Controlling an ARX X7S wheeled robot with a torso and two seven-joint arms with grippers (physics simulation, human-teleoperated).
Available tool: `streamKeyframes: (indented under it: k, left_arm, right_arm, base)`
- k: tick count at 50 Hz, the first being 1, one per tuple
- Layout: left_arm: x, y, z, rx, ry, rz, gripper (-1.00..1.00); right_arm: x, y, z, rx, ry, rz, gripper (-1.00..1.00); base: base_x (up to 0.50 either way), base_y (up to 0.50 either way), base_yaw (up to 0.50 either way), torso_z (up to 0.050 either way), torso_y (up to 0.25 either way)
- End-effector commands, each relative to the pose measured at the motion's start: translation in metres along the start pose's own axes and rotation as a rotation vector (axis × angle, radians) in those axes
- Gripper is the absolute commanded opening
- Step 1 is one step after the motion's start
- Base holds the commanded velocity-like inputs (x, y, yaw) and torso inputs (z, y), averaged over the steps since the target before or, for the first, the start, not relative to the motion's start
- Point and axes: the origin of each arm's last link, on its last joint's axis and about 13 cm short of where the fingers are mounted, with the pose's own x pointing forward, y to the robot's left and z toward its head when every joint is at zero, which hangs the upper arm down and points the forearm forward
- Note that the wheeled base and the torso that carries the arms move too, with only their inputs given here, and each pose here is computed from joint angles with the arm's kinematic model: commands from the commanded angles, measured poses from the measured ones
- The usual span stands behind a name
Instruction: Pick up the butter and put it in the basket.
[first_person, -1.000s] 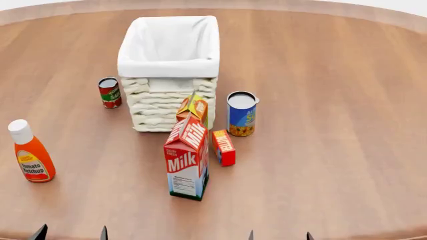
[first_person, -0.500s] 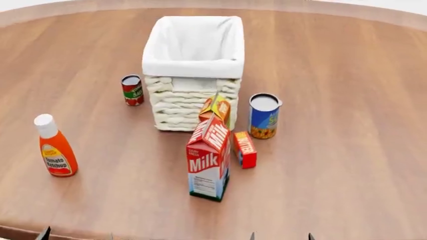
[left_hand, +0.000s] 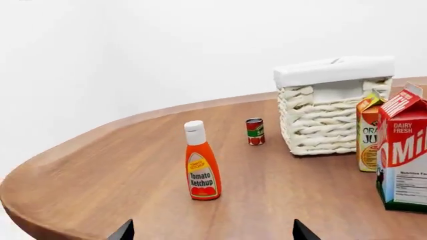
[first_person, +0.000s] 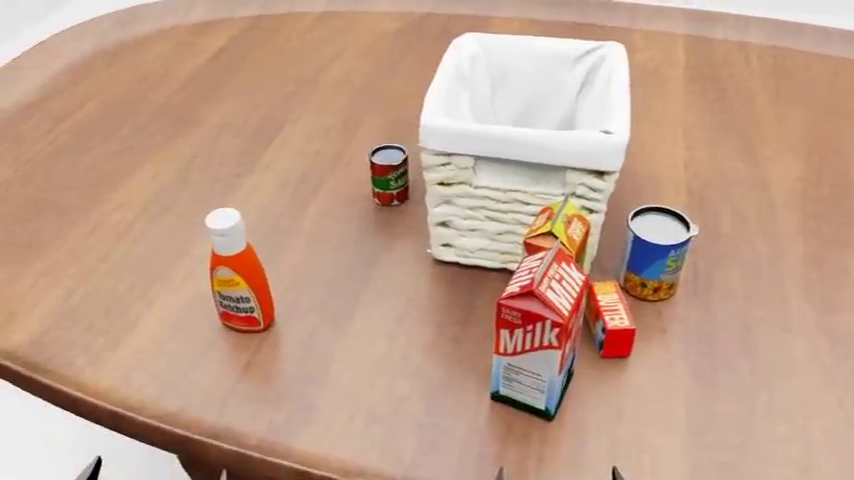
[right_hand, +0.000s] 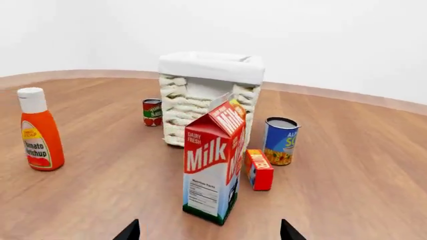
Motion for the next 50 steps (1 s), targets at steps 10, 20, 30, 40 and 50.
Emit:
streamKeyframes:
  k: [10, 20, 30, 40, 50]
  left_arm:
    - [0.0045, 0.0022, 0.0022, -0.057, 0.040, 0.009, 1.00]
    - [0.0052, 0.0030, 0.0033, -0.058, 0.039, 0.010, 1.00]
    - [0.0054, 0.0036, 0.0037, -0.060, 0.039, 0.008, 1.00]
    - [0.0060, 0.0037, 0.0048, -0.063, 0.037, 0.012, 1.00]
    - [0.0055, 0.0038, 0.0039, -0.060, 0.038, 0.011, 1.00]
  right_arm:
    - [0.0014, 0.0005, 0.0009, -0.002, -0.003, 0.007, 1.00]
    - [-0.0006, 0.0011, 0.0057, 0.032, 0.005, 0.074, 1.00]
    - [-0.0008, 0.0023, 0.0059, 0.034, 0.000, 0.088, 1.00]
    - [-0.0001, 0.0020, 0.0051, 0.034, -0.001, 0.089, 1.00]
    - [-0.0014, 0.0017, 0.0066, 0.026, -0.007, 0.083, 1.00]
  base:
    - [0.00, 0.00, 0.50, 0.000, 0.000]
    - [0.07, -0.24, 0.10, 0.000, 0.000]
    - [0.14, -0.48, 0.00, 0.000, 0.000]
    - [0.14, -0.48, 0.00, 0.000, 0.000]
    - [0.14, -0.48, 0.00, 0.000, 0.000]
